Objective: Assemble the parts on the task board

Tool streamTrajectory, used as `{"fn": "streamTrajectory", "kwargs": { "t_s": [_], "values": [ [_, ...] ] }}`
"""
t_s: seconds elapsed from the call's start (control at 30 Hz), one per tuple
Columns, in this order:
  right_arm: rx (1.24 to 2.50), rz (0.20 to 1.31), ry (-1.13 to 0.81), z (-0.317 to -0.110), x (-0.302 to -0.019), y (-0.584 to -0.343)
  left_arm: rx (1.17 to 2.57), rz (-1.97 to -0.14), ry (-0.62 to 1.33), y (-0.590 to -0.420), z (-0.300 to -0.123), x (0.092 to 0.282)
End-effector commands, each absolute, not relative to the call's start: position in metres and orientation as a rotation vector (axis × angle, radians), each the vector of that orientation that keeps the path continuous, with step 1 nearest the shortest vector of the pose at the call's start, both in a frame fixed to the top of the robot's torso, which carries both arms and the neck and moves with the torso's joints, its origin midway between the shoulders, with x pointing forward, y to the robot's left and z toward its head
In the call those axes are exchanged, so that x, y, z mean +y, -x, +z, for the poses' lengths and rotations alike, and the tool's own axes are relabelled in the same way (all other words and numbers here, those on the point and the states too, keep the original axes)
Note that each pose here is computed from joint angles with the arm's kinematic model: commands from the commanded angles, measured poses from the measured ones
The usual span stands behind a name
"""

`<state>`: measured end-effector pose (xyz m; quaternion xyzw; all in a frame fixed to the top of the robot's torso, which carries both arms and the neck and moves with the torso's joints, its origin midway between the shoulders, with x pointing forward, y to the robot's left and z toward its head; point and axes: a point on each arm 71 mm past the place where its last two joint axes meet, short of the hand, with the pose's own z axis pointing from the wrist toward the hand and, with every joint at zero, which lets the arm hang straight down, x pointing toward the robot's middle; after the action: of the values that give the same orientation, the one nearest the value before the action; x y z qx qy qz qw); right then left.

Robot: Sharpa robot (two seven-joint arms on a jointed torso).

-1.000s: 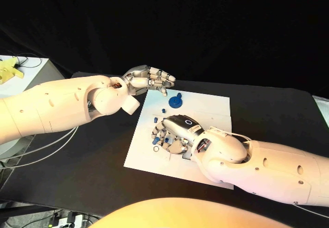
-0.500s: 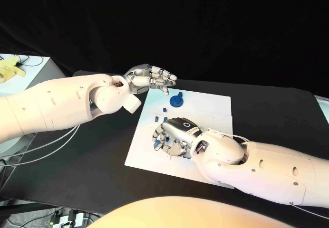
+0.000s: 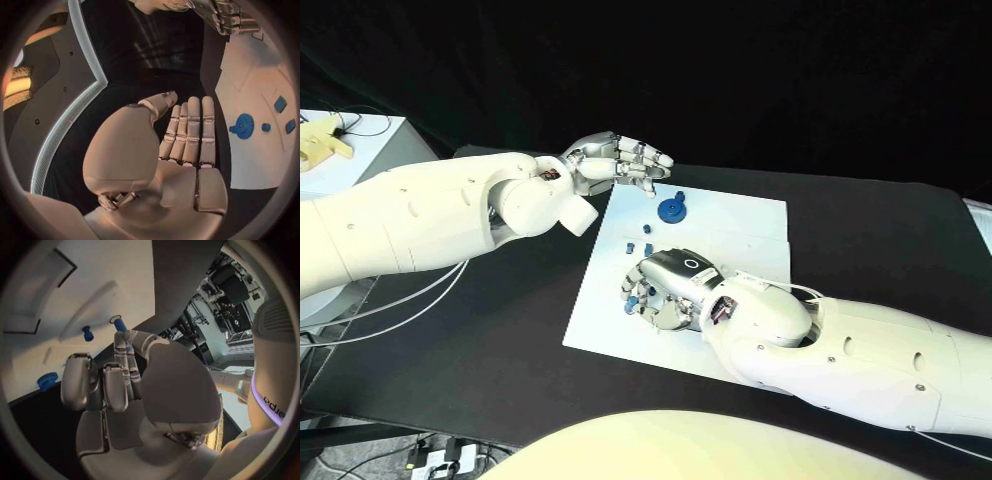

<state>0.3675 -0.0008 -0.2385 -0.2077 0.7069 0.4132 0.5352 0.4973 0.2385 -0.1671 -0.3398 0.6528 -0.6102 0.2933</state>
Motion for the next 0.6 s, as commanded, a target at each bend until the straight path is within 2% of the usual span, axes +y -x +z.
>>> {"fn": "streamTrajectory", "kwargs": {
  "t_s": [0.03, 0.6],
  "values": [
    [1.692, 0.973, 0.525, -0.2403, 0.0004, -0.3660, 1.743, -1.650, 0.901, -0.4965, -0.1661, 0.2363],
    [1.707, 0.940, 0.536, -0.2451, -0.0009, -0.3693, 1.742, -1.648, 0.902, -0.4961, -0.1660, 0.2376]
  ]
}}
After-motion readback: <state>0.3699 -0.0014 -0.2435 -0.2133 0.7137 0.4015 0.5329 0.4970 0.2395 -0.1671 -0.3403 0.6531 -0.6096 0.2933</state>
